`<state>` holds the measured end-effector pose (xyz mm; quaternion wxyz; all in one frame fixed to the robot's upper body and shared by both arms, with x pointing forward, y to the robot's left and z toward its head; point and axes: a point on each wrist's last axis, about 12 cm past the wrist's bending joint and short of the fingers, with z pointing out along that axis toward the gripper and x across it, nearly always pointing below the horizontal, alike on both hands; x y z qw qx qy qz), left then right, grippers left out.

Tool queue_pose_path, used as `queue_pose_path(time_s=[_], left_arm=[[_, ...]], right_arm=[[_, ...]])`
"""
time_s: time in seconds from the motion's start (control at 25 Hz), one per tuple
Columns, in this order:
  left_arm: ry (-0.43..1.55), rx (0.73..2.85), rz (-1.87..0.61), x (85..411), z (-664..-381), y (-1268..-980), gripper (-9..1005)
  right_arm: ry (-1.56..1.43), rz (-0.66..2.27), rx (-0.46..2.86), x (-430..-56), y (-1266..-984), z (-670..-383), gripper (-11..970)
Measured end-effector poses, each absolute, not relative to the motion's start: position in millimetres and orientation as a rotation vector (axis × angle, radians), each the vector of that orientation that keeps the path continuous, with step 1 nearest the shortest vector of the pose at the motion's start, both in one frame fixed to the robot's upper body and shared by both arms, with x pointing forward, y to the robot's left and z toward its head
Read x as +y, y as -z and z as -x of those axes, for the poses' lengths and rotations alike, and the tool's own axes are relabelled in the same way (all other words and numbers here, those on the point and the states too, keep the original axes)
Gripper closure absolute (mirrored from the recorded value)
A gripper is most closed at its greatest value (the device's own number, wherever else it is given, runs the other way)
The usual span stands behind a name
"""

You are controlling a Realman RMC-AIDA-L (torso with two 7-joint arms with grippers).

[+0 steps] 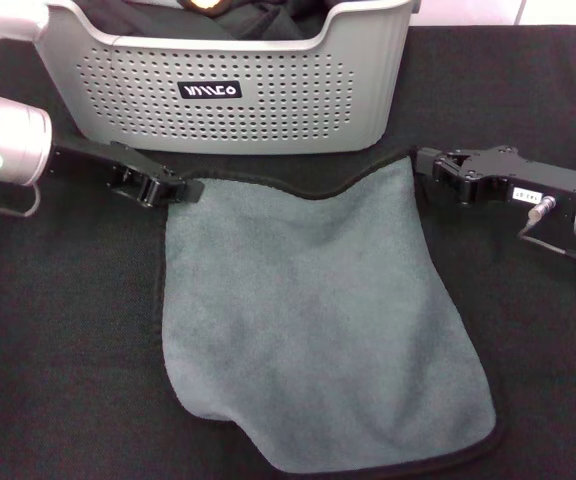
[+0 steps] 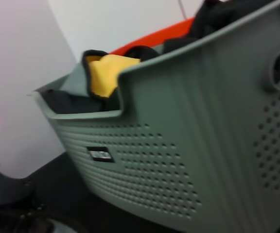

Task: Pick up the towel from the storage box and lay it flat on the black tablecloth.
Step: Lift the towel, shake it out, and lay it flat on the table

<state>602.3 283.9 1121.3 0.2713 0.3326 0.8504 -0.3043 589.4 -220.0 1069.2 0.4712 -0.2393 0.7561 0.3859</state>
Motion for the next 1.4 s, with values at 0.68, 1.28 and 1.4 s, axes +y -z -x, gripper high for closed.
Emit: queue_pose_path(time_s=[0.68,1.28,1.4], left_arm=[[0.703,2.307,-0.859,280,-609,-1111,983],[0.689,2.321,-0.848,281,-607,-1104,984],[0.689,2.322,-0.848,281,-607,-1103,983]], right_arm=[[-0.862,0.508,1.943,-223,-1061,-597,959],[-0.848,0.524,1.935,-219,-1065,-604,958],[-0.847,0.525,1.935,-219,-1065,-604,958]])
